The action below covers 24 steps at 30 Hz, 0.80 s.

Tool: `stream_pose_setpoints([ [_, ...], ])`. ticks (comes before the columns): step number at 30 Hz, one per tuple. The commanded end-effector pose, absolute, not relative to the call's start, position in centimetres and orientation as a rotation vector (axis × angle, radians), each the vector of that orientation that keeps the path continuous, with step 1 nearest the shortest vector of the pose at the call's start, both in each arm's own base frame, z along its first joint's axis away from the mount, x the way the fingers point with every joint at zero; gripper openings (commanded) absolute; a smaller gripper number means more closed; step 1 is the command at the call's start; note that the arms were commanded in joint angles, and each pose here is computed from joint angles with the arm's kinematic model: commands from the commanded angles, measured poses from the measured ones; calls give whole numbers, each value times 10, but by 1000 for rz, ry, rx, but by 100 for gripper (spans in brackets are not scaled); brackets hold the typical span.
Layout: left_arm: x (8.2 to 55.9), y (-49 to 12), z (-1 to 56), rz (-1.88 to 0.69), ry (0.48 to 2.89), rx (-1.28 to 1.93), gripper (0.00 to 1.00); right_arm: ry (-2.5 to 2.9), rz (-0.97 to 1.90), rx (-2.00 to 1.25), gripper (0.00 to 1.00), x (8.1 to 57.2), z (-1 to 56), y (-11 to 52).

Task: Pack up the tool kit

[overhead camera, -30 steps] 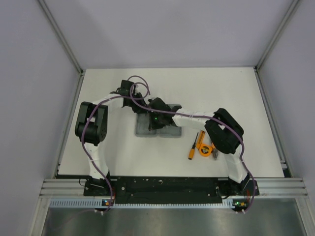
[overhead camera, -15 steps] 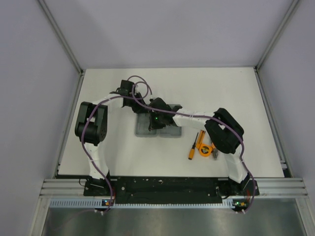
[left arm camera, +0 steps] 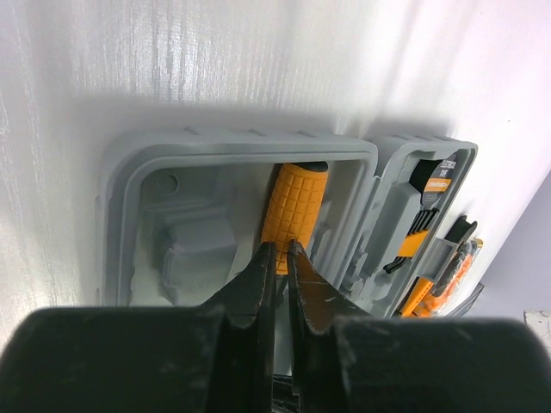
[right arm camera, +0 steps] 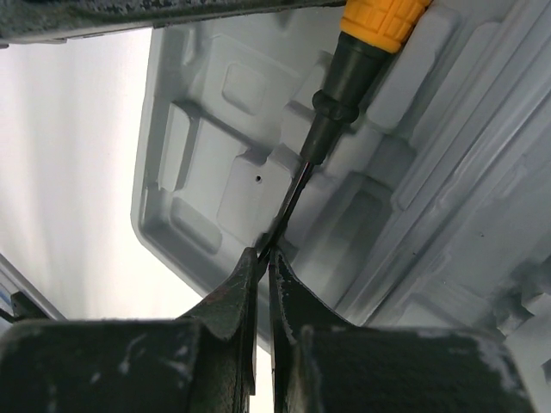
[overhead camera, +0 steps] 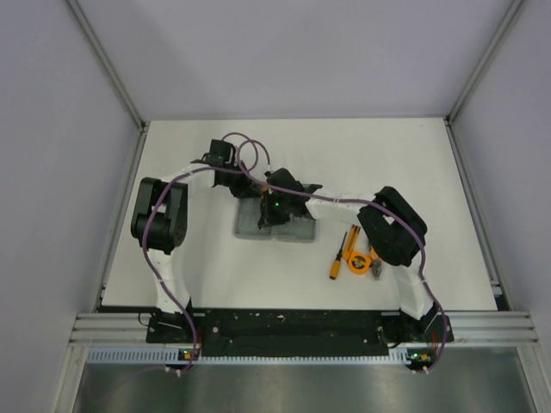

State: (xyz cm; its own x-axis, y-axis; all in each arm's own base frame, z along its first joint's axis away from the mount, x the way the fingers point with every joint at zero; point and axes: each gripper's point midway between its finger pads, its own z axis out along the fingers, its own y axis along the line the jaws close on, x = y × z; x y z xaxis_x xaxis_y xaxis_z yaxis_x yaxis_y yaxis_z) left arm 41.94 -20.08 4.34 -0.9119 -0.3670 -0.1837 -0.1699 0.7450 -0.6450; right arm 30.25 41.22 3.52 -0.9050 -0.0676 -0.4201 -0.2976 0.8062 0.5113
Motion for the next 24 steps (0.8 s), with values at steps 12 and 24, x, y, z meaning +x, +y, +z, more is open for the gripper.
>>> stream_pose_setpoints([
  [12,387,-188,-6,-767,2835,-517,8,2829,422,-347,0,273,-21,353],
  [24,361,-222,-1,-888,2868,-562,12,2737,250,-356,0,285,15,331],
])
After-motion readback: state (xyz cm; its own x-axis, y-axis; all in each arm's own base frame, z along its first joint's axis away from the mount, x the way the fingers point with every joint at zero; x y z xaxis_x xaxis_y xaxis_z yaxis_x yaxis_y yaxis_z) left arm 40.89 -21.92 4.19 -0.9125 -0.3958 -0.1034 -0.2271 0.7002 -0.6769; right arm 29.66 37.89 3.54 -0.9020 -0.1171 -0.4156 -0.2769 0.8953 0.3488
